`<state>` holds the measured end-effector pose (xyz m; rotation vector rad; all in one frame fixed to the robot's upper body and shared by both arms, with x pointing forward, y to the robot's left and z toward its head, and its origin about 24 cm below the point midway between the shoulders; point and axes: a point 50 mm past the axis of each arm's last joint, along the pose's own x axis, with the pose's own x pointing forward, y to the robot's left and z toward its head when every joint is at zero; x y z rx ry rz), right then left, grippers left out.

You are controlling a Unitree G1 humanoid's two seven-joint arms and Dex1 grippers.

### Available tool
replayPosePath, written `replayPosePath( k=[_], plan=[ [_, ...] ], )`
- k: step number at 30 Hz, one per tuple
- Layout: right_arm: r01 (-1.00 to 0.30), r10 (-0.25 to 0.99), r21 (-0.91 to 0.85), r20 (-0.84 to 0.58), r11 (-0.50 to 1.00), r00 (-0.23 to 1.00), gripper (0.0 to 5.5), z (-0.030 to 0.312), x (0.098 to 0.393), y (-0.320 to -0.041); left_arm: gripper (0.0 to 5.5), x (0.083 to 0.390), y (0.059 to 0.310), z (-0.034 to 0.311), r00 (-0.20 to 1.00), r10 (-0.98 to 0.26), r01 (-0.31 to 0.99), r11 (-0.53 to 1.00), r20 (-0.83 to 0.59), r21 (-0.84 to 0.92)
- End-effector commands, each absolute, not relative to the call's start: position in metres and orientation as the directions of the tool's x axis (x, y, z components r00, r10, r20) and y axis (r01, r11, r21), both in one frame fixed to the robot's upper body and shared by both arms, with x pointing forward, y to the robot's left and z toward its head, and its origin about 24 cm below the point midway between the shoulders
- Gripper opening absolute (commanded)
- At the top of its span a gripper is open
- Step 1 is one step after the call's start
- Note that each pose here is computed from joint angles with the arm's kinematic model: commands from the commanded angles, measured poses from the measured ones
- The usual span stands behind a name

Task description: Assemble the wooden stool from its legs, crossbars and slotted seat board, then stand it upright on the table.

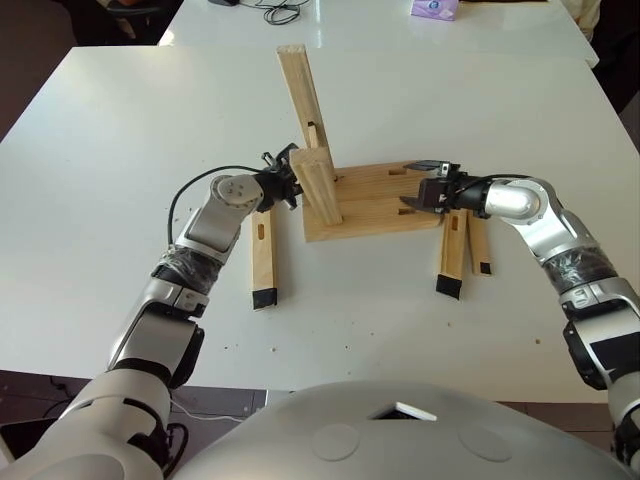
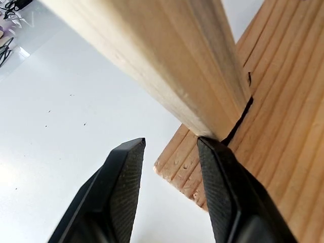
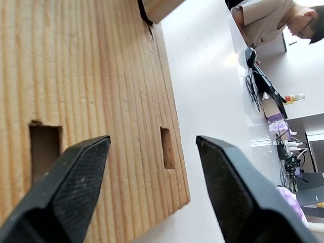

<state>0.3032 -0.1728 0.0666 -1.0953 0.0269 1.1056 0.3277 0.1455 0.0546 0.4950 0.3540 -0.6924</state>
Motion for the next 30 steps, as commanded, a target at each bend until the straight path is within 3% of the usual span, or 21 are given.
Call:
replayPosePath(
  k=[1, 9, 13, 18, 25, 30],
  plan=[
    [-0.777, 0.699, -0.627, -0.58, -0.054, 0.419, 3.16, 0.057, 0.288, -0.169, 1.91, 0.325, 0.141, 0.041, 0.693, -0.531, 0.699, 0.661, -0.488, 0.273],
    [-0.811, 0.706, -0.576, -0.615, -0.099, 0.351, 3.16, 0.059, 0.263, -0.17, 1.91, 0.36, 0.144, 0.08, 0.849, -0.458, 0.521, 0.809, -0.263, 0.273],
    [-0.823, 0.722, -0.561, -0.606, -0.09, 0.334, 3.16, 0.067, 0.255, -0.166, 1.91, 0.369, 0.143, 0.098, 0.871, -0.465, 0.491, 0.838, -0.16, 0.235],
    [-0.804, 0.727, -0.595, -0.553, -0.002, 0.408, 3.16, 0.082, 0.265, -0.166, 1.91, 0.369, 0.163, 0.111, 0.891, -0.438, 0.453, 0.844, -0.119, 0.288],
    [-0.672, 0.627, -0.698, -0.414, 0.247, 0.66, 3.16, 0.106, 0.298, -0.197, 1.91, 0.326, 0.229, 0.118, 0.933, -0.306, 0.358, 0.845, -0.191, 0.397],
    [-0.64, 0.569, -0.7, -0.399, 0.318, 0.719, 3.16, 0.095, 0.301, -0.213, 1.91, 0.273, 0.222, 0.113, 0.831, -0.429, 0.535, 0.79, -0.354, 0.299]
  ],
)
